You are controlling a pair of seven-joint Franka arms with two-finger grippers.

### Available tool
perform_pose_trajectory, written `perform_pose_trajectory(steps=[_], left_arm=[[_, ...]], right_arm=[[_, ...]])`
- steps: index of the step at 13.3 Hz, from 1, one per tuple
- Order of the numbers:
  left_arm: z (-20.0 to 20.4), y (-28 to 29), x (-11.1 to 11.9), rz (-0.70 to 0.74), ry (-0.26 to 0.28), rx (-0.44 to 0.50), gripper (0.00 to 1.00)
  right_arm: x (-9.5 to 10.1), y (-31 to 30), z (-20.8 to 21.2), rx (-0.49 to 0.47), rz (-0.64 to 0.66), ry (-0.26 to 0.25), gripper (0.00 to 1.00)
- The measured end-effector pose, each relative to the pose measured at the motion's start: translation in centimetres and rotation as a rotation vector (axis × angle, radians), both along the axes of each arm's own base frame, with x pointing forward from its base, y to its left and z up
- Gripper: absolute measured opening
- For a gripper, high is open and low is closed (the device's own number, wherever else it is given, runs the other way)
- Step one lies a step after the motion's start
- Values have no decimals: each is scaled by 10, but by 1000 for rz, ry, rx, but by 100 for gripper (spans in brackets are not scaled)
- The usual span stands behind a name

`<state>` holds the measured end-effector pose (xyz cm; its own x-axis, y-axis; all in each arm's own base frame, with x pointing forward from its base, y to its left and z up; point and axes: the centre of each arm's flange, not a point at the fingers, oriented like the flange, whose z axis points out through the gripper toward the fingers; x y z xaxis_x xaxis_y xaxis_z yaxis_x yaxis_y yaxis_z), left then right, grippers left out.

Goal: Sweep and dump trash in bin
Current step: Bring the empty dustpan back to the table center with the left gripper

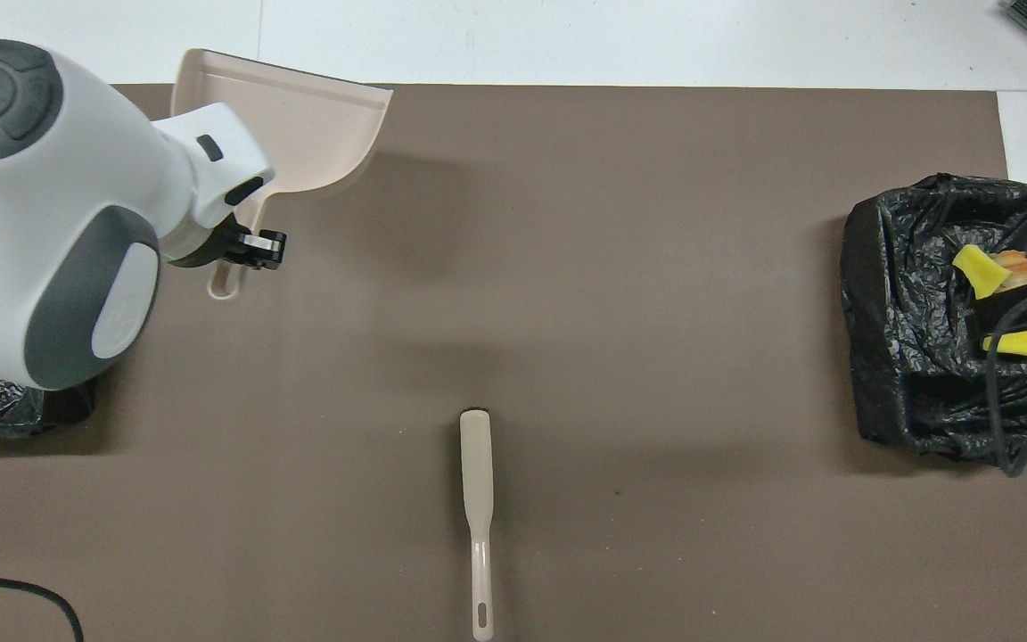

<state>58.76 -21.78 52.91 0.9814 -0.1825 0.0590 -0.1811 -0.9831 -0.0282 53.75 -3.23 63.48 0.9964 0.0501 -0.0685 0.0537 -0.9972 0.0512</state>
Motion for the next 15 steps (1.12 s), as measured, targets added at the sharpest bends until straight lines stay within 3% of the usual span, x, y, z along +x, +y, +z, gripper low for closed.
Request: perform_pose_trajectory(steps=[7, 15], left_arm=[[-97, -164, -42, 72, -14, -121, 31], [-163, -191, -77, 38, 50, -130, 31]], right_arm=[[0, -6, 0, 0, -12, 1, 100], [0, -1, 0, 0, -3, 1, 100]])
